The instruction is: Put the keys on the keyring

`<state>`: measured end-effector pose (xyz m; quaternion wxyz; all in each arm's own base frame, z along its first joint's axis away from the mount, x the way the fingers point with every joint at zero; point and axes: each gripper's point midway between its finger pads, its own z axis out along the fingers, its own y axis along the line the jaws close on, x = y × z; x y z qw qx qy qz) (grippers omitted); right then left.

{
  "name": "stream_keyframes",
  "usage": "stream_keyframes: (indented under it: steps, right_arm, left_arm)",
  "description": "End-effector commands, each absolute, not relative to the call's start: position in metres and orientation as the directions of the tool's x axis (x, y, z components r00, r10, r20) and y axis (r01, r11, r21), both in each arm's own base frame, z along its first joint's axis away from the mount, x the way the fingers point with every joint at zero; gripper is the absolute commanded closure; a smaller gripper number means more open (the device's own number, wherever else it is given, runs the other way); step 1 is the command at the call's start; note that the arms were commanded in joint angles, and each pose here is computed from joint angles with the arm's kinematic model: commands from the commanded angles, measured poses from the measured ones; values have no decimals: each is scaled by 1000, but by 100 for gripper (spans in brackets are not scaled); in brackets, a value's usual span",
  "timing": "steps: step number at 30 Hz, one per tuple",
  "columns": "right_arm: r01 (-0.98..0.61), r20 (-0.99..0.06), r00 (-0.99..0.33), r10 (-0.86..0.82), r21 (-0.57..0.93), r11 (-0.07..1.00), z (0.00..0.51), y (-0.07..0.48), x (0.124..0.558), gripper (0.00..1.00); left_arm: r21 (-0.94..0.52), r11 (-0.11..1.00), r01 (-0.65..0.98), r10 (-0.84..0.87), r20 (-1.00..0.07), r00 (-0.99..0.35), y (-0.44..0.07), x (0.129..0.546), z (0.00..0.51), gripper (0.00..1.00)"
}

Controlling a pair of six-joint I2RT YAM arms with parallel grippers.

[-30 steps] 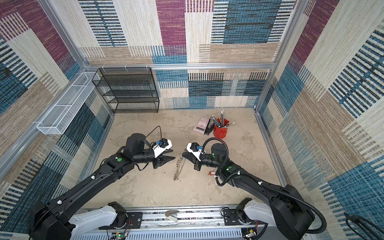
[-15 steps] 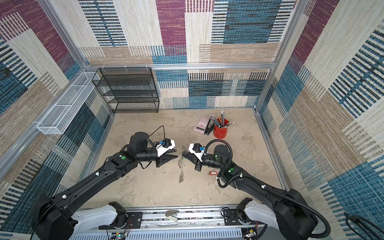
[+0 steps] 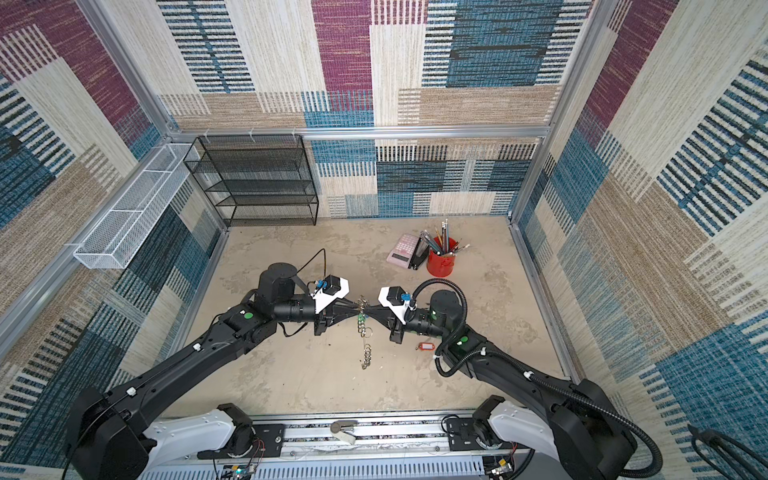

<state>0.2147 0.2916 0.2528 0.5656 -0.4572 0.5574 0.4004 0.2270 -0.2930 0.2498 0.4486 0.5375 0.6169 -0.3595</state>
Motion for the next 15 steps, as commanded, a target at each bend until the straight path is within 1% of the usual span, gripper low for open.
stream_keyframes:
  steps: [1,5,11,15]
  right_arm:
    - [-961,-995,102,-11,-101,256,268,292,213,100]
    - [-962,-995,104,-8,-102,253,269,292,212,100]
    - [-962,-995,103,-5,-101,253,269,292,211,100]
    - [-965,-996,94,-6,-92,247,268,293,212,100]
  left_arm:
    - [27,144,989,316,-949,-20,-297,226,258,86]
    - [21,138,990,317,-948,-25,-298,225,258,90]
    - [11,136,991,321,-946,-33,-298,224,256,100]
    - [9,139,990,317,-948,-36,-298,224,258,100]
